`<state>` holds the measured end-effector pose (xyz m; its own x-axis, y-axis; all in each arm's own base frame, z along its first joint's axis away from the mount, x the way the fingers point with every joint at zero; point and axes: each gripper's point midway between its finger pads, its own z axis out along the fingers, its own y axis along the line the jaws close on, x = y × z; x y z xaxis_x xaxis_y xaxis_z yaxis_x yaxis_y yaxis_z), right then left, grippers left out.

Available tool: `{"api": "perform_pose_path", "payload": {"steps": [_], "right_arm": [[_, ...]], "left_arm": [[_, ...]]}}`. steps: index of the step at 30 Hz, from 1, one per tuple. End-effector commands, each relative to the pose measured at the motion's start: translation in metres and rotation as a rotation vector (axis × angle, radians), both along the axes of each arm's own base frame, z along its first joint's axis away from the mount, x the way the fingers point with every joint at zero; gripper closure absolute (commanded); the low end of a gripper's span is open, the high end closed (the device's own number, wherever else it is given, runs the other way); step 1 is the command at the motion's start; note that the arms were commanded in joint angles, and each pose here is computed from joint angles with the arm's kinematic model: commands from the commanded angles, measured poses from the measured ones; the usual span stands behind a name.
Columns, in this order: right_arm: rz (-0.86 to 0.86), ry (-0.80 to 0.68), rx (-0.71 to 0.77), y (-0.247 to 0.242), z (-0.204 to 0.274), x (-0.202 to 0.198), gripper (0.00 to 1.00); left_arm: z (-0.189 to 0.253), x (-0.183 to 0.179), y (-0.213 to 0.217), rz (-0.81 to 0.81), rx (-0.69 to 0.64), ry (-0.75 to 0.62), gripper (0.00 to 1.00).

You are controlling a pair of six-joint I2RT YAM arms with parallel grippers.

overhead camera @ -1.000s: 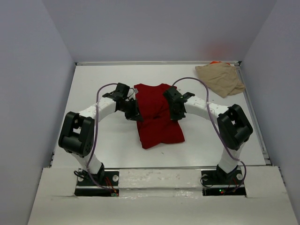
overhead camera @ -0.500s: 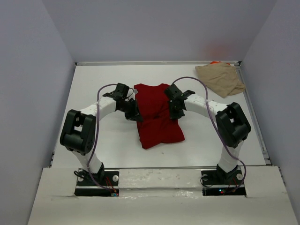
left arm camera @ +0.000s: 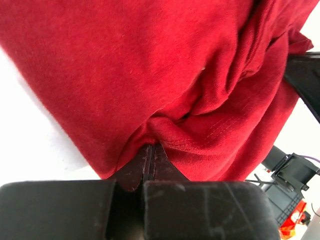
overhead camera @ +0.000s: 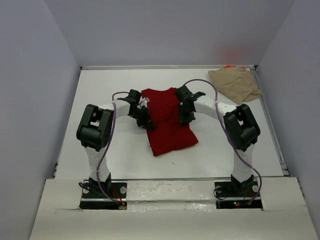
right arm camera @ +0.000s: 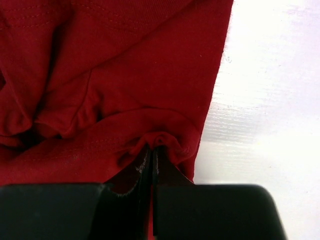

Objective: Fold and stack the t-shirts
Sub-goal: Fold the tshirt

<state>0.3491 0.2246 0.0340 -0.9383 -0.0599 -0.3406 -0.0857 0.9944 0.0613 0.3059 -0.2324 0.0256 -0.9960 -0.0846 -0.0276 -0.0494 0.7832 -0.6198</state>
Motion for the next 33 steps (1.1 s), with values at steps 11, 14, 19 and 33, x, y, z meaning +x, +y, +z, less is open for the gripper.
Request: {"api": "perform_pose_path", "payload": {"steps": [11,14,19,33], "right_arm": [[0.002,-0.095,0.028,-0.005,0.029,0.005,0.26],[0.003,-0.127,0.021,-0.007,0.038,0.01,0.25],[-0.01,-0.168,-0.026,-0.014,0.048,0.02,0.24],[-0.048,-0.354,-0.01,-0.041,0.138,-0.006,0.39]], "left_arm": [[0.032,0.027,0.017,0.041,0.067,-0.149,0.48],[0.044,0.035,0.023,0.053,0.112,-0.189,0.32],[0.058,0.054,0.041,0.105,0.218,-0.265,0.12],[0.161,0.038,0.037,0.11,0.212,-0.521,0.19]]}}
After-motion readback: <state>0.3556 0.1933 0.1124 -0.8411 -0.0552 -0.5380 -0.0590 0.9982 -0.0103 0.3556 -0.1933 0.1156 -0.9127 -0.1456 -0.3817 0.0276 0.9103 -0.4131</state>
